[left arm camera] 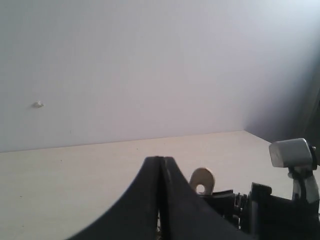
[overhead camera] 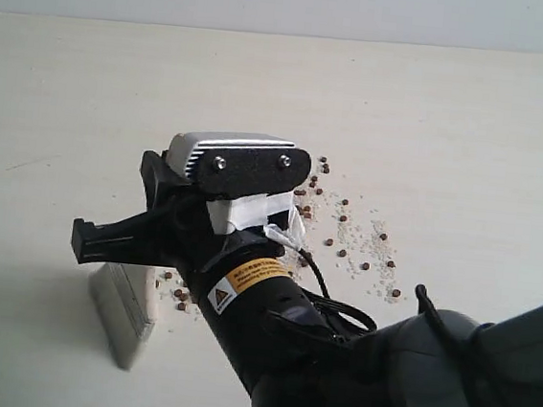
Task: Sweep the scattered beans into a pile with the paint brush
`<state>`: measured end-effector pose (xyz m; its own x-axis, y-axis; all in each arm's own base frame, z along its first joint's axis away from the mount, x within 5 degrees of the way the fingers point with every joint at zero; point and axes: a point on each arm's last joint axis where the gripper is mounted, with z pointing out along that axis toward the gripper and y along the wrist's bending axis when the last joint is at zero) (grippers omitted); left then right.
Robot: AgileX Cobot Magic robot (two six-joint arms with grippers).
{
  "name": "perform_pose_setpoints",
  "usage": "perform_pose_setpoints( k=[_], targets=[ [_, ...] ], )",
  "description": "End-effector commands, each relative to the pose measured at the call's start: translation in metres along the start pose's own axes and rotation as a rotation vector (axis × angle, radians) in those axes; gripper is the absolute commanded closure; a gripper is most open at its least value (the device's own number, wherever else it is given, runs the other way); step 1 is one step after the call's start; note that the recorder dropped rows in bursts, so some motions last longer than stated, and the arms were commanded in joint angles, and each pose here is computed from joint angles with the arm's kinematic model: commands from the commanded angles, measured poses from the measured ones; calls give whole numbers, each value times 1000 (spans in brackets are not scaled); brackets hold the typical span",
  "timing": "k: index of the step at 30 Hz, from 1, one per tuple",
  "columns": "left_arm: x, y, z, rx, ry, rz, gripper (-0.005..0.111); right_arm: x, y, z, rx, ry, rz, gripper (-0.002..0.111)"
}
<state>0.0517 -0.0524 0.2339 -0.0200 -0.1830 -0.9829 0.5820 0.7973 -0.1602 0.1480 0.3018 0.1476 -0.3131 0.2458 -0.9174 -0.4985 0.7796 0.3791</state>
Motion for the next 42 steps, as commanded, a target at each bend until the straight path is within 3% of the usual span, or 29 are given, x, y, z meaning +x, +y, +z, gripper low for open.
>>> perform_pose_setpoints(
  k=[1,8,18,23,28,36,42],
  targets=[
    [1,0,-1,-4,-8,-15,107,0,-3,-1,40,1,-127,108],
    [1,0,-1,-4,-8,-15,107,1,-19,-3,204,52,-350,108],
    [1,0,-1,-4,-8,-15,107,-4,-32,-7,373,49,-512,108],
    [1,0,-1,-4,-8,-15,107,-9,-31,-8,377,20,-504,108],
    [1,0,-1,-4,-8,-15,107,-24,-20,-11,310,-37,-392,108],
    [1,0,-1,-4,-8,-15,107,-53,-5,-17,208,-122,-325,108],
    [1,0,-1,-2,-8,-15,107,-52,-18,-5,199,-148,-186,108]
  ],
)
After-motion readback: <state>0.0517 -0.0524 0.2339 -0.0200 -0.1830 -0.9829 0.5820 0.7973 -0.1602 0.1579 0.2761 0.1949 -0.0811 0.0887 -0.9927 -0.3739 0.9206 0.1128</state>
